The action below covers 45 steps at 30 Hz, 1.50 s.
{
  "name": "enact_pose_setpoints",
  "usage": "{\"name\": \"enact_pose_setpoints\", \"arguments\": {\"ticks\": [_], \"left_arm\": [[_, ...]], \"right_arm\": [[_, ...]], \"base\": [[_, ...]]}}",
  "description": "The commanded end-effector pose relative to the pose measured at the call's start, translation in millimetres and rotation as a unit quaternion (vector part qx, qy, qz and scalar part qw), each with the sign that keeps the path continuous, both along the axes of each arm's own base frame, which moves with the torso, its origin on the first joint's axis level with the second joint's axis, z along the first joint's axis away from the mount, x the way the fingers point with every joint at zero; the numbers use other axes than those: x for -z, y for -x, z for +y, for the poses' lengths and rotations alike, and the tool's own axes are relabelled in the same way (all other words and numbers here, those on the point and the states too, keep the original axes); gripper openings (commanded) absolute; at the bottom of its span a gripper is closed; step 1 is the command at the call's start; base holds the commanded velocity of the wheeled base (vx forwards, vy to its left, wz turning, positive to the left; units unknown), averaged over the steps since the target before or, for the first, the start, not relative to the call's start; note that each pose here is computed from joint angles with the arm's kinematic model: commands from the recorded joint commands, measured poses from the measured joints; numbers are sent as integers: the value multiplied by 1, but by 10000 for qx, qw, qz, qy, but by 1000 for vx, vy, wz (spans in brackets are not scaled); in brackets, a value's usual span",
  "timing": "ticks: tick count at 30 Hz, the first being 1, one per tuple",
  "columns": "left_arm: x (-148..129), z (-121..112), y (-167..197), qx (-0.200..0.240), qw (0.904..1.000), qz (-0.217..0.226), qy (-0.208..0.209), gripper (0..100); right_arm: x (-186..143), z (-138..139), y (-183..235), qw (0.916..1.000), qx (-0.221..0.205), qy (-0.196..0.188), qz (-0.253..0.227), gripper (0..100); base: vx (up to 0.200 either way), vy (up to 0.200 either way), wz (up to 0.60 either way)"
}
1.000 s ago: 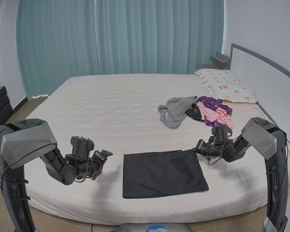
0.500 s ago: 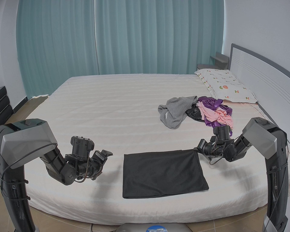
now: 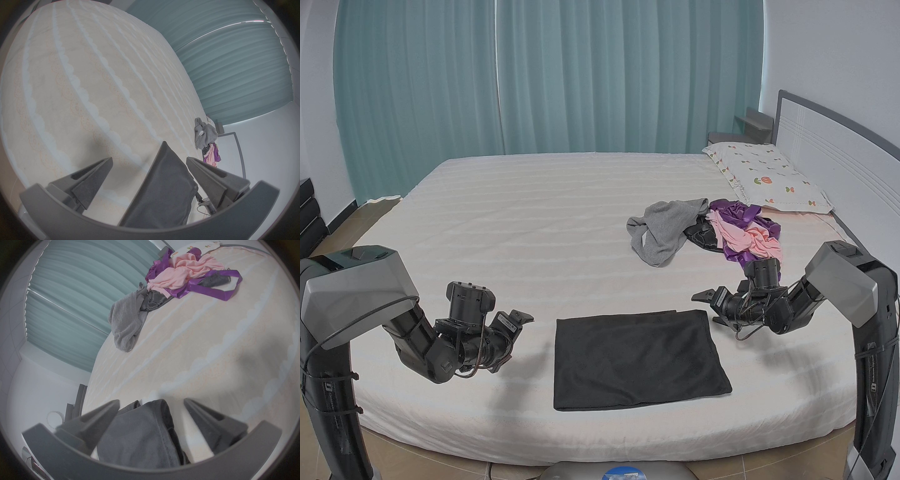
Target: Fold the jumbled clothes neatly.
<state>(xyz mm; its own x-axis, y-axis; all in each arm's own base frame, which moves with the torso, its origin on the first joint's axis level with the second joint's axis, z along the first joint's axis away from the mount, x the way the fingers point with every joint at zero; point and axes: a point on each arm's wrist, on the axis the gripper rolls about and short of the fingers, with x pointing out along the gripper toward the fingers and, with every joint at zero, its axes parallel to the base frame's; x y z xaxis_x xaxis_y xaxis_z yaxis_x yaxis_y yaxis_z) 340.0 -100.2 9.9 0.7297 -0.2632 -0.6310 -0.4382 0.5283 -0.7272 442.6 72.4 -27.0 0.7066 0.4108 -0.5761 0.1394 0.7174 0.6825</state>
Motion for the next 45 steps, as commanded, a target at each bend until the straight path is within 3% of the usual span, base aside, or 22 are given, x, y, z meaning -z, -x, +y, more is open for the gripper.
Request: {"name": "enact_pose_setpoints", "arguments": {"ticks": [1, 15, 19, 25, 30, 45], "left_arm": [[0, 0, 0, 5, 10000, 9, -3, 100], [0, -3, 2, 51, 10000, 31, -9, 100], [-1, -5, 5, 97, 10000, 23, -7, 100], [-2, -5, 3, 78, 10000, -15, 22, 100], [-2, -6, 1, 81, 10000, -35, 34, 100], [-3, -11, 0, 150, 9999, -64, 43, 100]], "right_arm": [[-22, -5, 10, 9999, 36, -21, -99, 100], [-45, -25, 99, 9998, 152, -26, 114, 100], [-43, -27, 119, 9995, 228, -119, 159, 100], [-41, -25, 122, 9960, 578, -671, 86, 100], [-35, -25, 125, 9954, 609, -715, 192, 100], [-26, -24, 124, 9951, 615, -708, 323, 100]], "base": [[0, 0, 0], [0, 0, 0], [-200, 0, 0], [-67, 0, 0], [0, 0, 0], [0, -200, 0]]}}
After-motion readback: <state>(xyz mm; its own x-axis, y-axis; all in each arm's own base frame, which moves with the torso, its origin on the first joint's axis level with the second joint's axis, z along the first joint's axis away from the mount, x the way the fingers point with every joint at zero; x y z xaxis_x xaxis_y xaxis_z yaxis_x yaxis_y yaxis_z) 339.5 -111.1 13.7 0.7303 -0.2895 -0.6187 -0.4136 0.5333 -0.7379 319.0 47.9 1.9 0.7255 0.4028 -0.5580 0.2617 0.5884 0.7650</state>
